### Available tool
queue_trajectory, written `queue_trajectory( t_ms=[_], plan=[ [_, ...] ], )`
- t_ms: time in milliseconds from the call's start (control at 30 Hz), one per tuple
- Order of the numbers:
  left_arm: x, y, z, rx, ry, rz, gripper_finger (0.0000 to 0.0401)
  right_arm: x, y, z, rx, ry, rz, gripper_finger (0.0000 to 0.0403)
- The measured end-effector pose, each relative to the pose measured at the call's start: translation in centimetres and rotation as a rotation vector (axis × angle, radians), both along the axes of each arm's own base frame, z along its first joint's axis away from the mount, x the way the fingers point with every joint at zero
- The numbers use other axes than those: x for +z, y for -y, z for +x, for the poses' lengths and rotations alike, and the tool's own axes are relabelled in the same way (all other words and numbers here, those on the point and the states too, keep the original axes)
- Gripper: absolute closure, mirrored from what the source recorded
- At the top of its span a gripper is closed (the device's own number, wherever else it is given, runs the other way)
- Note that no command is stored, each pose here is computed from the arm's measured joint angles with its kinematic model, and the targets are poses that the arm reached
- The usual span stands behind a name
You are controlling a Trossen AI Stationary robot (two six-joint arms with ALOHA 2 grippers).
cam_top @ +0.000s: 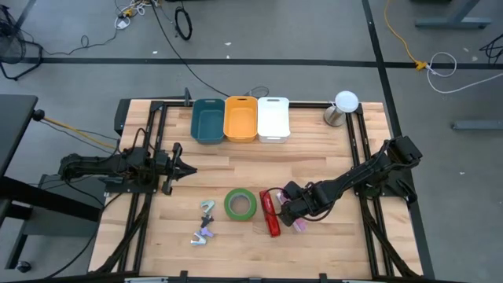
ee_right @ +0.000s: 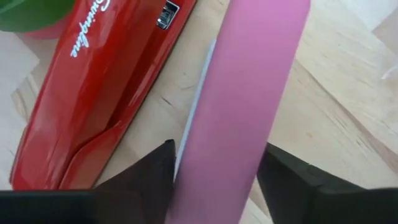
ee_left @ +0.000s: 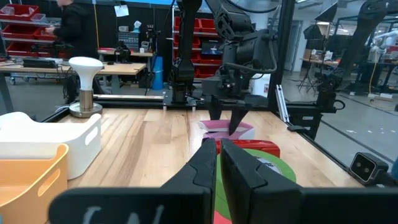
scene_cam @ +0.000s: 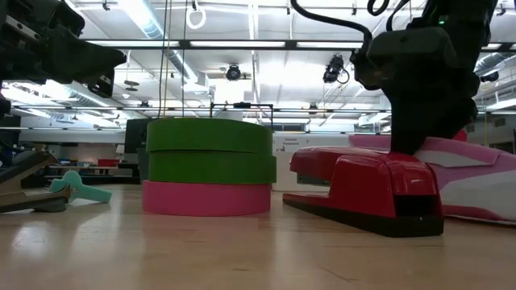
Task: Pick and place Stapler, Stapler remover, tape
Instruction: Put the pink stapler into the white bin
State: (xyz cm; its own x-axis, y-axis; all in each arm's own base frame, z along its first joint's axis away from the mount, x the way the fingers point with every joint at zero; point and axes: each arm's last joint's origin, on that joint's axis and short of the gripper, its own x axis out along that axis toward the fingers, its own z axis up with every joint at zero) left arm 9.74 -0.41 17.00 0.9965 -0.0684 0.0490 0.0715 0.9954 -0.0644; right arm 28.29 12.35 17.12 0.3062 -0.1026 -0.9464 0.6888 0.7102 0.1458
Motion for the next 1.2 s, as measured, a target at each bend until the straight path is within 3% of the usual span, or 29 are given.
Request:
queue_trajectory(
  t_ms=[233,500,867,1200],
  plan=[
    [0.0,0.0,0.0,0.000,0.000,0.000,0.0376,0.0,-0.1,0.0,-0.016,0.000,0.034,0.0252],
    [0.0,0.0,0.0,0.000,0.000,0.000,0.0376,0.6,0.0,0.0,0.002,-0.005,0.041,0.0256],
    [0.0,0.0,0.0,0.000,0.000,0.000,0.0376,7.7,3.6,1.6,0.087,0.149,-0.046,0.0266],
    [0.0,0.0,0.0,0.000,0.000,0.000,0.0376,14.3,11.1,3.6,0.233,0.235,-0.181,0.0266]
  ],
)
